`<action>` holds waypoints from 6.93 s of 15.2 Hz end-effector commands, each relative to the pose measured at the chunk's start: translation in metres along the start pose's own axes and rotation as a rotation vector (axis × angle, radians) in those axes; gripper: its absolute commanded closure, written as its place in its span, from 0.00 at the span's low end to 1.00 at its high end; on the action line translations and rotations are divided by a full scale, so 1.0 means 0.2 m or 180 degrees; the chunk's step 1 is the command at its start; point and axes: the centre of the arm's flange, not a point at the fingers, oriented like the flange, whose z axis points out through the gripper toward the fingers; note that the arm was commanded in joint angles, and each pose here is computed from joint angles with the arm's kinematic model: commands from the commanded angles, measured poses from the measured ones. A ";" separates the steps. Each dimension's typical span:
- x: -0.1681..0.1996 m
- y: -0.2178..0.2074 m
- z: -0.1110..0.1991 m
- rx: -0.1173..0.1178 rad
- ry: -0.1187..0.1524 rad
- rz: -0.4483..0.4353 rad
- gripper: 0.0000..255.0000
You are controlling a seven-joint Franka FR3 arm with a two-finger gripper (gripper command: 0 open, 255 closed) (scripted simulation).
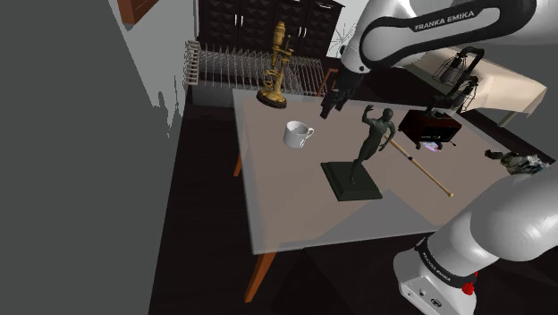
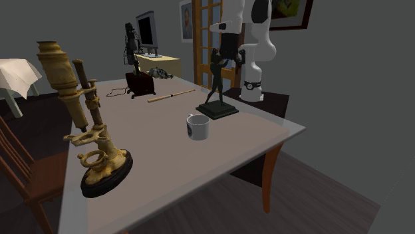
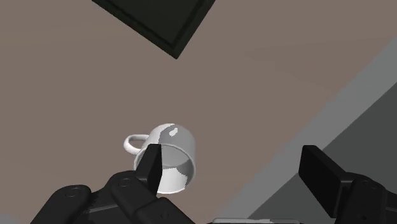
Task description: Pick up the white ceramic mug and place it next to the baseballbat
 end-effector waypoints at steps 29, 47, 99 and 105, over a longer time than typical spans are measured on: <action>0.67 0.12 1.12 -0.0102 -0.0105 -0.0168 0.00; 0.69 0.12 0.99 -0.0102 -0.0105 -0.0168 1.00; -0.90 0.97 0.23 -0.0102 -0.0105 -0.0168 1.00; -1.25 1.15 0.20 -0.0102 -0.0105 -0.0168 1.00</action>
